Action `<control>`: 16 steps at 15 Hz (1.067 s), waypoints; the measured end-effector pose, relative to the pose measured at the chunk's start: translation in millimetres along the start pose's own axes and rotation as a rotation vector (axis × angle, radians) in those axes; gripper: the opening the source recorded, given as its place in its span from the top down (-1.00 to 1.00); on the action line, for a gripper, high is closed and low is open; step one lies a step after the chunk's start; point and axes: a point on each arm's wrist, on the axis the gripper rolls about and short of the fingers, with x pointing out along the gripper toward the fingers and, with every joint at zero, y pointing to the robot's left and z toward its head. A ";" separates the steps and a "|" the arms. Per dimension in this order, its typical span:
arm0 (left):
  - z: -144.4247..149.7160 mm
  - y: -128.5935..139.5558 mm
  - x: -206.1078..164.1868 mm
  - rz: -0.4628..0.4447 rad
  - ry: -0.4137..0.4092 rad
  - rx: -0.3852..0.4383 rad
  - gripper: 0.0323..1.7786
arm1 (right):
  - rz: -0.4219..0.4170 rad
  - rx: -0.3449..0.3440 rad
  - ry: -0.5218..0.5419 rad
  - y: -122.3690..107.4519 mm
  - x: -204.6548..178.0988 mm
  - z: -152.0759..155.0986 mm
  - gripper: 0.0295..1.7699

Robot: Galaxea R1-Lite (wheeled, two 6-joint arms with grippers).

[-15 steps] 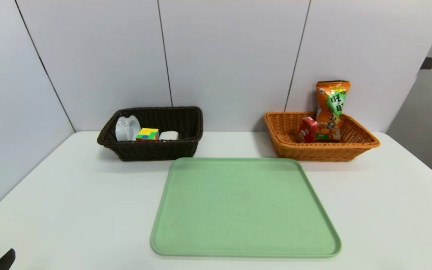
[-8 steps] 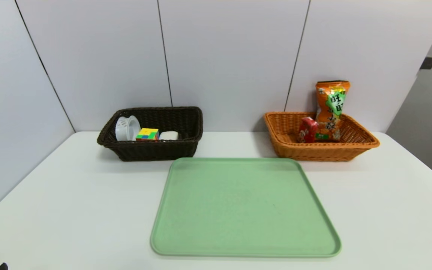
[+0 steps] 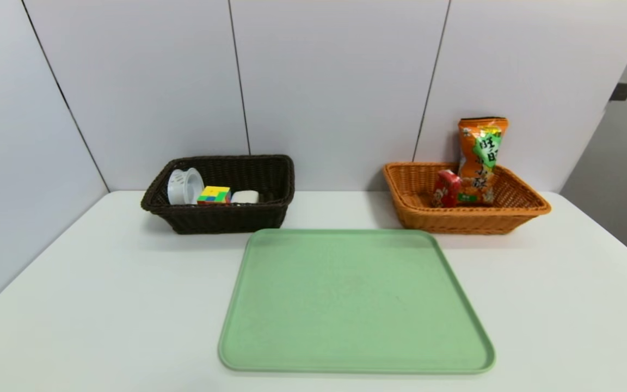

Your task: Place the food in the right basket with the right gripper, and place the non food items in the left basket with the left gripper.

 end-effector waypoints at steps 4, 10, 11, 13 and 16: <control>-2.5 -0.3 -2.7 0.010 -0.097 0.010 -0.90 | -0.050 -0.013 -0.081 1.0 4.8 -16.6 -0.93; -31.4 -1.8 4.3 0.010 -0.052 0.018 -0.90 | -0.024 0.004 0.067 6.1 6.5 -51.7 -0.93; -34.1 -2.0 5.0 0.009 -0.055 0.027 -0.90 | -0.020 0.005 0.099 6.7 6.3 -55.7 -0.93; -39.6 -2.4 5.6 0.005 -0.023 0.026 -0.90 | -0.012 0.010 0.162 7.8 5.5 -62.7 -0.93; -48.5 -2.8 5.6 0.009 0.057 0.024 -0.90 | 0.000 0.021 0.246 9.3 3.8 -71.1 -0.93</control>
